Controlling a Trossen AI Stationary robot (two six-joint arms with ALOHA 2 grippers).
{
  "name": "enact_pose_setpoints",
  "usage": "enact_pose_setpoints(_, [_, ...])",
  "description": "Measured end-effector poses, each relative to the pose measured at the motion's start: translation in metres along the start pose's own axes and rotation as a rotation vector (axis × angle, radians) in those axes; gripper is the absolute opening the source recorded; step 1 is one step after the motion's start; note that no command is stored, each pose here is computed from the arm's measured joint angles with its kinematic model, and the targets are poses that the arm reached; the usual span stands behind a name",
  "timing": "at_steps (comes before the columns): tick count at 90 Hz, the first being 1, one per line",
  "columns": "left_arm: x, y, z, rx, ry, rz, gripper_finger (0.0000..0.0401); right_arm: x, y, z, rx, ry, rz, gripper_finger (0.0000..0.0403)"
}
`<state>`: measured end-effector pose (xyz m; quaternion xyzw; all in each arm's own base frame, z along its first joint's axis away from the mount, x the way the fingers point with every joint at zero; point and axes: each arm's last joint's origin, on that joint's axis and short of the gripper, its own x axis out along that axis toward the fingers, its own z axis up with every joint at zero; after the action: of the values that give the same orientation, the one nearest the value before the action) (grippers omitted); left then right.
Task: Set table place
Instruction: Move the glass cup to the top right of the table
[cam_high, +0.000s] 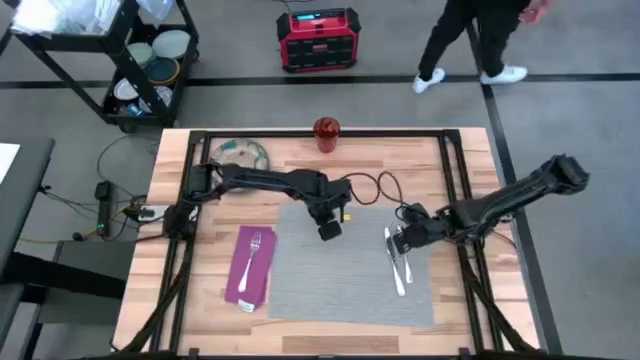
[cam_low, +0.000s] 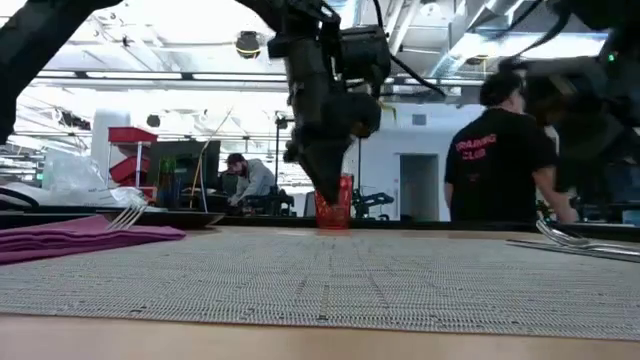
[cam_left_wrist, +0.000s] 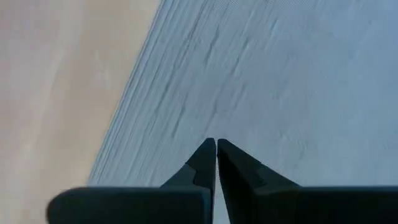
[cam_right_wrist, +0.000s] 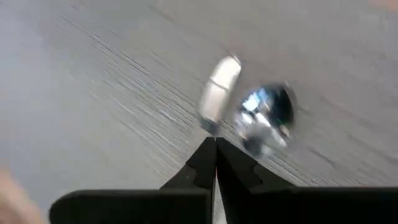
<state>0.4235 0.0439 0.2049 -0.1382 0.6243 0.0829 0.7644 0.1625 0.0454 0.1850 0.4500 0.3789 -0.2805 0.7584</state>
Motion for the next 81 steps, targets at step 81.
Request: enact_pose_setpoints(81, [-0.093,0.214,-0.041,-0.625,-0.281,0.328,0.0,-0.012,-0.014,0.045,0.026,-0.192,0.008,0.0])
